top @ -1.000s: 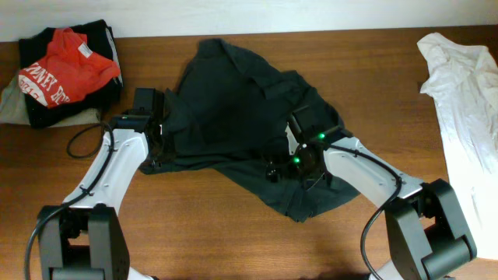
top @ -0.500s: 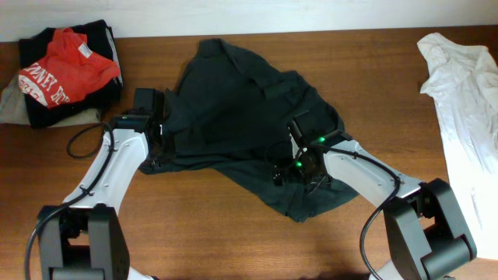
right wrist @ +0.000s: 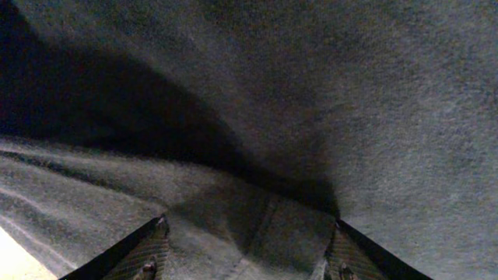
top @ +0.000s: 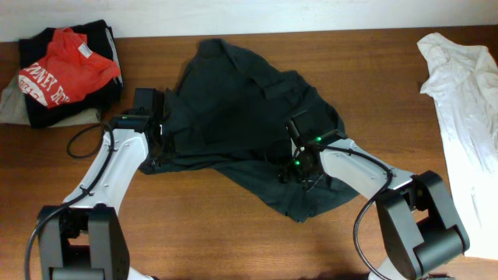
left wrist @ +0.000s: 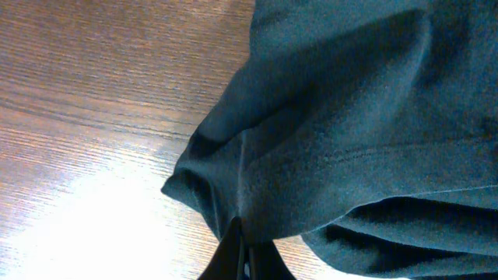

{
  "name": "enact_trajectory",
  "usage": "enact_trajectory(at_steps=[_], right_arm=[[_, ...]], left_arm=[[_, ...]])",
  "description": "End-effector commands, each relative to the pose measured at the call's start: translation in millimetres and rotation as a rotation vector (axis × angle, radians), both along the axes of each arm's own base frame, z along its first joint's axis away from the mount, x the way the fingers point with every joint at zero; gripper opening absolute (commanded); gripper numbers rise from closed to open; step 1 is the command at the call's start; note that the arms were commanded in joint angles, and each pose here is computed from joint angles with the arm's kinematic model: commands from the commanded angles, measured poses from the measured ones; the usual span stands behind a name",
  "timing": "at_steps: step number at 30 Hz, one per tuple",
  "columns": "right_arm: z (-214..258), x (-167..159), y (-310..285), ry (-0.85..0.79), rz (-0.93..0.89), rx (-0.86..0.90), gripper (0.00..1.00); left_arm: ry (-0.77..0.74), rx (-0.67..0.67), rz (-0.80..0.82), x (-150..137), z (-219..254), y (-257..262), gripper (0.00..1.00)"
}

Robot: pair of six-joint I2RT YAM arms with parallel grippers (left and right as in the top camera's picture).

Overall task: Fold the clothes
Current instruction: 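Grasp the shirt's right side with the right gripper, then lift the shirt with both grippers and stretch it apart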

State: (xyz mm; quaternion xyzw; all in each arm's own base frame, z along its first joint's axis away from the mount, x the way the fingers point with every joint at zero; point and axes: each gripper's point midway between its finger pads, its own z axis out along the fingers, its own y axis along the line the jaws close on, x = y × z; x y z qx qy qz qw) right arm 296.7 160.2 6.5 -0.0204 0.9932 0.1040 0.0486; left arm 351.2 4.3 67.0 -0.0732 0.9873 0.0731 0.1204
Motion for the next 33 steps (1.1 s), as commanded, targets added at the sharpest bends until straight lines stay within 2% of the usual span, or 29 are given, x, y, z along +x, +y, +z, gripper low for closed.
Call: enact_trajectory(at_steps=[1, 6, 12, 16, 18, 20, 22, 23, 26, 29, 33], right_arm=[[-3, 4, -16, 0.009, -0.053, -0.013, 0.68], [-4, 5, -22, 0.019, -0.074, -0.011, 0.57], [-7, 0, -19, 0.038, -0.070, 0.009, 0.49], [-8, 0, -19, 0.037, -0.073, 0.011, 0.35], [-8, 1, -19, 0.036, -0.074, 0.011, 0.32], [-8, 1, -19, 0.033, -0.074, 0.011, 0.15], [-7, 2, -18, 0.029, -0.074, 0.013, 0.11], [-7, 2, -18, 0.029, -0.074, 0.012, 0.04], [-3, 5, -19, 0.019, -0.077, 0.014, 0.04], [30, 13, -23, -0.017, -0.098, 0.029, 0.04], [102, 25, -30, -0.142, -0.128, 0.075, 0.04]], left_arm=[[-0.049, -0.013, 0.017, 7, 15, 1, 0.01], [-0.049, -0.013, 0.017, 7, 15, 1, 0.01], [-0.049, -0.013, 0.017, 7, 15, 1, 0.01], [-0.049, -0.013, 0.017, 7, 15, 1, 0.01], [-0.049, -0.013, 0.017, 7, 15, 1, 0.01], [-0.049, -0.013, 0.017, 7, 15, 1, 0.01], [-0.049, -0.013, 0.017, 7, 15, 1, 0.01], [-0.049, -0.013, 0.017, 7, 14, 1, 0.01], [-0.049, -0.013, 0.017, 7, 15, 1, 0.00], [-0.065, -0.014, 0.017, 7, 28, 1, 0.01], [-0.227, -0.027, 0.016, 10, 96, 0, 0.01]])
